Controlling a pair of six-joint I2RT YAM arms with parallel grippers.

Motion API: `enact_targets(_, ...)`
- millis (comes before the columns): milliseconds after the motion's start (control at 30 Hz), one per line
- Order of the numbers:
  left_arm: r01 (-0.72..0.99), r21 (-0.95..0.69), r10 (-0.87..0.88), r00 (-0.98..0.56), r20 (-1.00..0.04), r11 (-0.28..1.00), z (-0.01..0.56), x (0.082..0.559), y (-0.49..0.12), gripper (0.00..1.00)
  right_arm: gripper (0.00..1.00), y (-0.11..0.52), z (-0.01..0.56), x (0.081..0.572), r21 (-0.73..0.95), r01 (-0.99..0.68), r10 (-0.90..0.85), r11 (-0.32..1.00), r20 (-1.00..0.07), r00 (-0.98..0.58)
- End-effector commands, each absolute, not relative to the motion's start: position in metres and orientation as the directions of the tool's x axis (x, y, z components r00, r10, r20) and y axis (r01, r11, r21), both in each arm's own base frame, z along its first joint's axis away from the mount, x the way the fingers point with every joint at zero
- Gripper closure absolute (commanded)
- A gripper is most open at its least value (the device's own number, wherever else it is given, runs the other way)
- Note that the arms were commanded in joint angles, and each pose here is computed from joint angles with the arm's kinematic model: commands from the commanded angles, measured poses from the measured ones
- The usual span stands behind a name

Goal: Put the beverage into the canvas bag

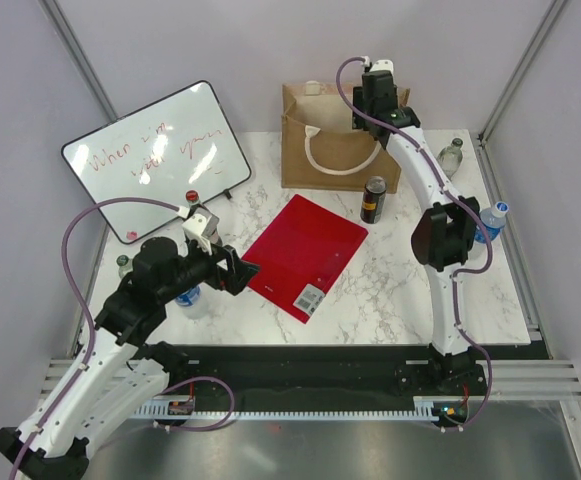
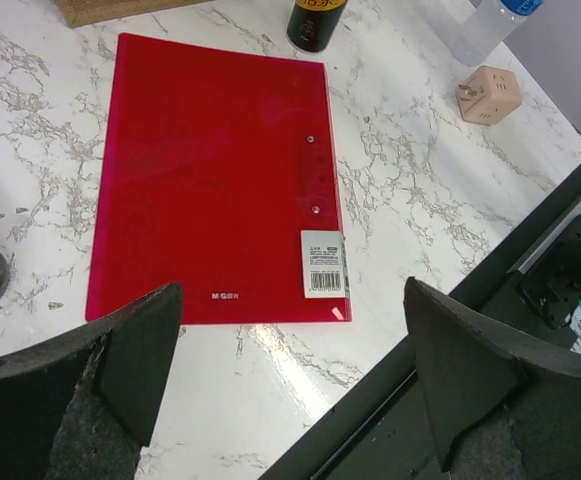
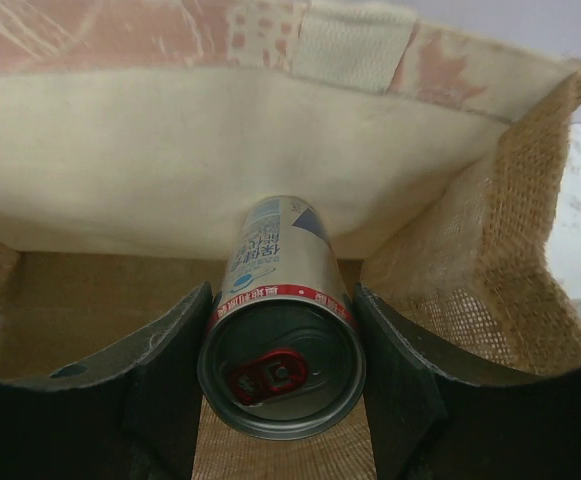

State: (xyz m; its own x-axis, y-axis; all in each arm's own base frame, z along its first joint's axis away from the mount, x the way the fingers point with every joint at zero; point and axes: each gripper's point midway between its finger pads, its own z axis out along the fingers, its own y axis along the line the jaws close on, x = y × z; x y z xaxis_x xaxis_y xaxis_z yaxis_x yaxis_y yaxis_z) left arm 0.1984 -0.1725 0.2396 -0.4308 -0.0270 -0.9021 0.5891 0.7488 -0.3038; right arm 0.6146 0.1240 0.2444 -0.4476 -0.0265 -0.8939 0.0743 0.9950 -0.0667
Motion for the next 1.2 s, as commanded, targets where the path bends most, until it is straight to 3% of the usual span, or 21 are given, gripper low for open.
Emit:
enact_targets(0, 0.599, -0.305, -0.035, -0.418, -0.908, 0.741, 0.243, 0.201, -0.177, 0.02, 1.00, 0.122, 0.279, 0.631, 0.001, 0.109, 0.037, 0.994, -0.943, -0.330)
enact_targets(800, 0.605, -0.298, -0.020, -0.422, -0.906, 0.738, 0.241, 0.201, -0.180, 0.03, 0.96, 0.081, 0.170, 0.636, -0.086, 0.228, 0.049, 0.970, -0.848, -0.528)
enact_targets(867, 0.603, -0.298, -0.020, -0.423, -0.906, 0.740, 0.240, 0.201, -0.179, 0.03, 0.92, 0.083, 0.163, 0.639, -0.080, 0.221, 0.051, 0.972, -0.846, -0.531)
enact_targets(1000, 0.599, -0.295, -0.018, -0.424, -0.906, 0.744, 0.239, 0.202, -0.178, 0.03, 0.61, 0.083, 0.156, 0.640, -0.083, 0.215, 0.048, 0.973, -0.839, -0.542)
enact_targets(1167, 0.602, -0.299, -0.017, -0.428, -0.904, 0.741, 0.239, 0.202, -0.180, 0.03, 0.46, 0.081, 0.163, 0.638, -0.082, 0.217, 0.048, 0.973, -0.844, -0.534)
